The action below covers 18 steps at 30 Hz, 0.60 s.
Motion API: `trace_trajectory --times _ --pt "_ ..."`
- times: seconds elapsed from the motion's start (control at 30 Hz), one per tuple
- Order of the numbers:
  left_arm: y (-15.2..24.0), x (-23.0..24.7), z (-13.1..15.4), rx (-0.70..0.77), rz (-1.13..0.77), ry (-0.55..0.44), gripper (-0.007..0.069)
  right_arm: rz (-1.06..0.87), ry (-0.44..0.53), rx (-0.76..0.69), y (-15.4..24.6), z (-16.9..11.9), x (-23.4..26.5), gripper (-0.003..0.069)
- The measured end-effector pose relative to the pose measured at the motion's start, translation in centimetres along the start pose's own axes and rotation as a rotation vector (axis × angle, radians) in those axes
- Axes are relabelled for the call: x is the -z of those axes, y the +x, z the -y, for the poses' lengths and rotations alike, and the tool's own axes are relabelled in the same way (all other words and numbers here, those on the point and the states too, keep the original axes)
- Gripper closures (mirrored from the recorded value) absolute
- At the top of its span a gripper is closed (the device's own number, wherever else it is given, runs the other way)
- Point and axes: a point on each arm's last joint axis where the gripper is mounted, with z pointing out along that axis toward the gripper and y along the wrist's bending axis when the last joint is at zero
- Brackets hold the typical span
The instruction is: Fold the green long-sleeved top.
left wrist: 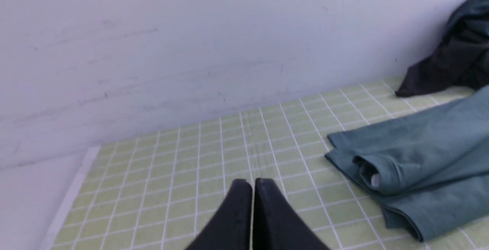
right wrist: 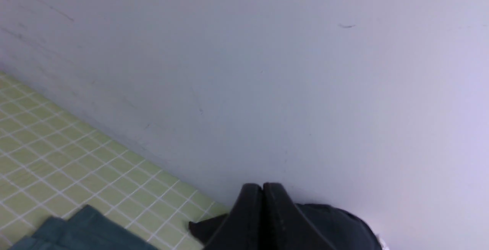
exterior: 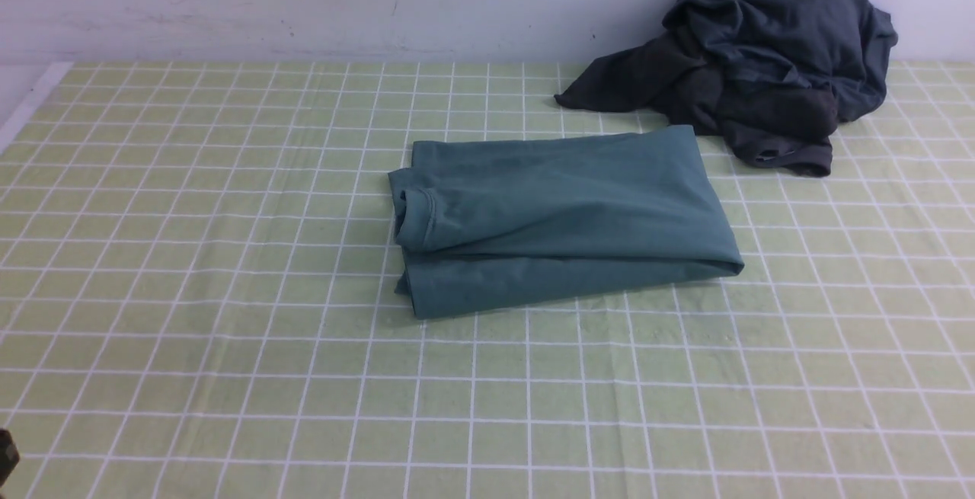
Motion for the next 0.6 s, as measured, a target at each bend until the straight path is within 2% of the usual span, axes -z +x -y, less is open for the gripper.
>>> trace_trajectory --times 0.03,0.07,0.1,0.13,0.27,0.43,0.6 --pt "0.7 0.3 0.1 -0.008 0.025 -0.007 0.0628 0.057 0.027 0.003 1.7 -0.5 1.0 0.0670" --pt "0.8 0.3 0.1 -0.009 0.029 -0.009 0.0628 0.093 0.040 0.005 1.3 -0.4 1.5 0.0670" --pt "1.5 0.6 0.2 -0.018 0.062 -0.019 0.0628 0.176 0.077 0.012 4.8 -1.5 3.0 0.0670" --pt "1.6 0.7 0.2 -0.019 0.061 -0.019 0.0628 0.191 0.083 0.013 5.1 -1.6 3.2 0.0670" --pt "2.7 1.0 0.3 -0.028 0.123 -0.040 0.0628 0.450 0.190 0.012 11.7 -3.8 8.2 0.0670" --pt "2.6 1.1 0.3 -0.029 0.147 -0.047 0.0628 0.397 0.178 0.005 19.0 -6.3 10.9 0.0670" --pt "2.6 1.1 0.3 -0.029 0.147 -0.047 0.0628 0.282 0.137 0.006 23.4 -7.8 11.8 0.0670"
